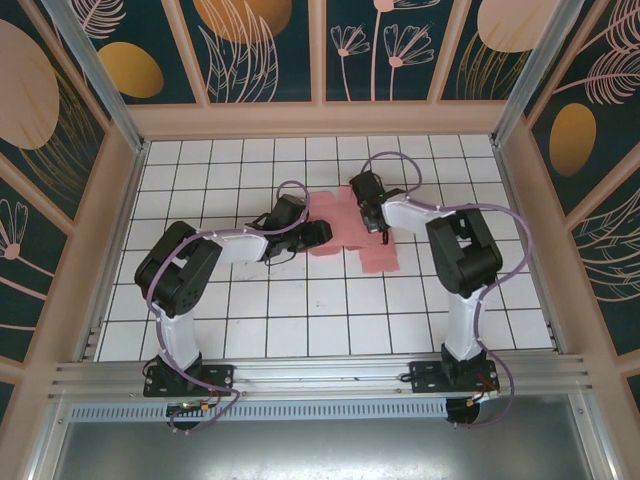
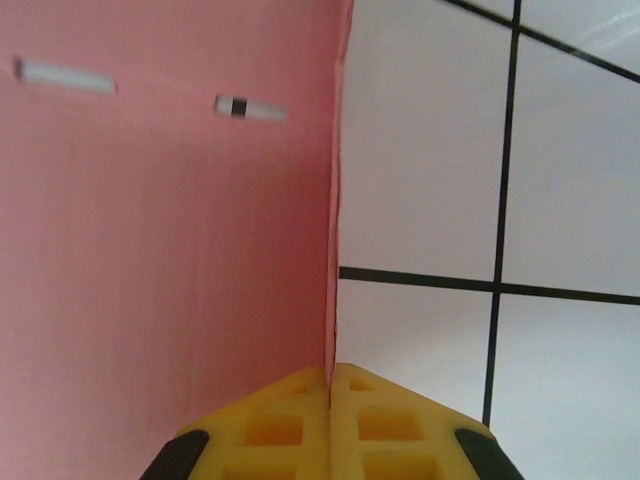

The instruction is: Fold the paper box

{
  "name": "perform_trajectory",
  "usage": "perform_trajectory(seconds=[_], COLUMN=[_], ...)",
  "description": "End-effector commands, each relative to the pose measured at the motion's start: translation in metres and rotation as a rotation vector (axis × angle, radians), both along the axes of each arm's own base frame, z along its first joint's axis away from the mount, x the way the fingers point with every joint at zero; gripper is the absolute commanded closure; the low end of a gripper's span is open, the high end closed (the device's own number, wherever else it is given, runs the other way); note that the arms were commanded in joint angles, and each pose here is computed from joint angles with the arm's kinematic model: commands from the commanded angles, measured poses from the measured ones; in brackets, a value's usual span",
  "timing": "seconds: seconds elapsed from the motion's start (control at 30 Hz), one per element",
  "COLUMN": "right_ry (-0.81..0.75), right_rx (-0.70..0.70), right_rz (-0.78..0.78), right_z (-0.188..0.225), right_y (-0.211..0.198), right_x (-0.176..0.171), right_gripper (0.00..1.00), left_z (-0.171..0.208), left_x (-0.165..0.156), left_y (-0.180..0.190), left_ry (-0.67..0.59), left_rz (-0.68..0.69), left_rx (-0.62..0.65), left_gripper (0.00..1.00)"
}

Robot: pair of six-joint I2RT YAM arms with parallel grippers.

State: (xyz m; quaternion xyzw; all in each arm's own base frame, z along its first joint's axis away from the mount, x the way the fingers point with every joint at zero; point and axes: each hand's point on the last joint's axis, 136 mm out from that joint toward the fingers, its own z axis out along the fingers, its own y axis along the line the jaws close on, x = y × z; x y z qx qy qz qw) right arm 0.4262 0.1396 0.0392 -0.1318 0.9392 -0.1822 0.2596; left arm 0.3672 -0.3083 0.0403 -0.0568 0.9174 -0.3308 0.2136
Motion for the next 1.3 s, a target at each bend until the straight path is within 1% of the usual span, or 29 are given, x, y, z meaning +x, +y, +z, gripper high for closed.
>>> perform_trajectory(seconds=[0.0,0.03,0.13,0.3,0.33,0.4,0.47,0.53,0.57,0.63,0.7,0.83,0.87,0.93,1.0,1.1,1.23,1.27], right_ry=[-0.005,-0.007,-0.010,0.002,-0.001,-0.001,-0.011,-0.015,-0.013,-0.004,0.004,-0.005,-0.012,-0.012,-0.005,0.010,-0.014,-0.018], right_rx=[-0.185,-0.216,-0.256,-0.270,-0.255,-0.155,-0.020,0.049,0.058,0.038,-0.015,-0.176,-0.212,-0.251,-0.260,-0.213,-0.018,0.027], right_rz=[-0.044,-0.056,-0.042,-0.023,-0.022,-0.011,-0.013,-0.036,-0.033,-0.018,-0.007,-0.015,-0.003,0.002,0.016,0.029,0.009,-0.015], right_z=[-0.002,-0.004,-0.012,-0.021,-0.019,-0.017,-0.009,-0.004,-0.004,-0.006,-0.010,-0.020,-0.022,-0.027,-0.034,-0.039,-0.021,-0.016], right_y=[-0.014,-0.018,-0.009,-0.004,-0.003,0.003,0.011,0.001,-0.001,-0.003,-0.004,-0.012,-0.006,-0.001,0.004,0.010,0.015,0.007], right_x=[-0.002,-0.002,-0.005,-0.007,-0.007,-0.005,-0.006,-0.002,-0.002,-0.002,-0.003,-0.002,-0.004,-0.005,-0.006,-0.007,-0.003,0.002], right_gripper=[1.00,1.00,1.00,1.00,1.00,1.00,1.00,1.00,1.00,1.00,1.00,1.00,1.00,1.00,1.00,1.00,1.00,1.00], left_z=[-0.004,-0.005,-0.005,-0.005,-0.005,-0.006,-0.007,-0.008,-0.009,-0.010,-0.011,-0.012,-0.012,-0.014,-0.014,-0.013,-0.013,-0.013], left_x=[0.000,-0.001,-0.001,-0.001,-0.001,-0.001,-0.001,0.000,-0.001,0.000,0.000,-0.001,-0.002,-0.003,-0.003,-0.003,-0.002,-0.003], left_y=[-0.001,-0.001,0.000,0.000,0.000,0.000,0.000,-0.001,-0.002,-0.003,-0.004,-0.004,-0.004,-0.003,-0.002,-0.003,-0.002,-0.002], left_ry=[0.006,0.007,0.007,0.007,0.007,0.008,0.009,0.012,0.016,0.021,0.023,0.026,0.027,0.030,0.031,0.030,0.029,0.030], left_rz=[-0.002,-0.002,0.000,0.001,-0.001,-0.001,-0.003,-0.002,-0.006,-0.009,-0.012,-0.010,-0.009,-0.008,-0.007,-0.011,-0.008,-0.010], left_rx=[-0.015,-0.013,-0.012,-0.011,-0.011,-0.010,-0.008,-0.009,-0.010,-0.014,-0.016,-0.018,-0.019,-0.017,-0.016,-0.016,-0.010,-0.008], left_gripper=[0.39,0.39,0.39,0.39,0.39,0.39,0.39,0.39,0.39,0.39,0.39,0.39,0.39,0.39,0.39,0.39,0.39,0.39])
